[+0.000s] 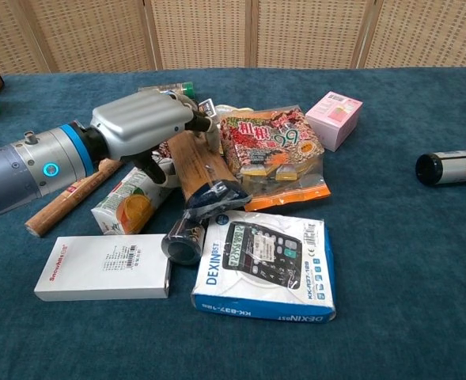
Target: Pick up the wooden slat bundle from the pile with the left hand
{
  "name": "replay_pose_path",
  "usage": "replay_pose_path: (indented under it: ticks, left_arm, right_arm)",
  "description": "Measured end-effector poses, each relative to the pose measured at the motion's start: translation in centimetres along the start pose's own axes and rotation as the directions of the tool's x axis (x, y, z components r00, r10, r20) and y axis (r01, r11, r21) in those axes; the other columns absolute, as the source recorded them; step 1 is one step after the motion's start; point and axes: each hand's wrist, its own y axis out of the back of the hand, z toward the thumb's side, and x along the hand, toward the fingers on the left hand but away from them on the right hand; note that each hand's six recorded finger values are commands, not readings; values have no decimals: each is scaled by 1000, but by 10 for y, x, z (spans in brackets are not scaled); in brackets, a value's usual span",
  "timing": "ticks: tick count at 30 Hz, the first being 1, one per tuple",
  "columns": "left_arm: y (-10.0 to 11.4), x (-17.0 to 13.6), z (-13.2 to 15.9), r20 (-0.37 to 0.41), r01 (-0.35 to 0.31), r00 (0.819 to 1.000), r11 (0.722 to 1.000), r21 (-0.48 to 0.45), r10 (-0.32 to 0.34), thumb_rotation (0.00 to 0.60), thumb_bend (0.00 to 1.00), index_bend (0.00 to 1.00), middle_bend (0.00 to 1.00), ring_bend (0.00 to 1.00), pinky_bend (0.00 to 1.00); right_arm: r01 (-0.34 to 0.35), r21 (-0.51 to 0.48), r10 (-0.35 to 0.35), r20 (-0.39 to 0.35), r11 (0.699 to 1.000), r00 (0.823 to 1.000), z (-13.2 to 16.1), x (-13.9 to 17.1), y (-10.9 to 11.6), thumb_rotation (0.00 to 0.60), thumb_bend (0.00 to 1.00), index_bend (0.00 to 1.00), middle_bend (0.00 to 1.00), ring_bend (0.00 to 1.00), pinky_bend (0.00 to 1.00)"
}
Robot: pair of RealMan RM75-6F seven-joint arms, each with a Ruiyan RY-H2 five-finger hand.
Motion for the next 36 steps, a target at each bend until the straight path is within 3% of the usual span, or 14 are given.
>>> replay_pose_path:
  ticks: [3,6,14,18,26,36]
  left_arm:
    - [1,-4,-5,-12,-25,1000,999,-23,25,600,404,696,745,958,614]
    - [-3,-10,-11,-22,-16,1000,1000,-17,16,600,407,711,788,995,671]
    - [15,-17,-28,-67,-92,994,995,-43,89,600,430,750,838,1000,768]
    - [39,-21,-39,-104,-185,979,979,-89,175,600,442,769,858,1000,787]
    - [86,-33,-47,-149,-309,948,929,-206,282,600,440,792,885,1000,799]
    - [169,-59,-52,-174,-463,886,852,-245,431,600,433,787,885,1000,801]
  right_arm:
    - [0,-6,0,-4,1000,1000,1,-1,0,587,319,0,41,0,0]
    - [0,-12,0,-11,1000,1000,2,-1,-2,587,322,0,43,0,0]
    - [6,-13,-7,-24,1000,1000,6,-1,-1,589,320,0,45,0,0]
    - [8,-15,-9,-33,1000,999,9,-2,-1,589,320,0,46,0,0]
    - [4,-21,-5,-49,1000,999,13,-4,-4,585,319,0,46,0,0]
    - [4,-36,-7,-59,999,998,12,-5,-6,586,321,0,46,0,0]
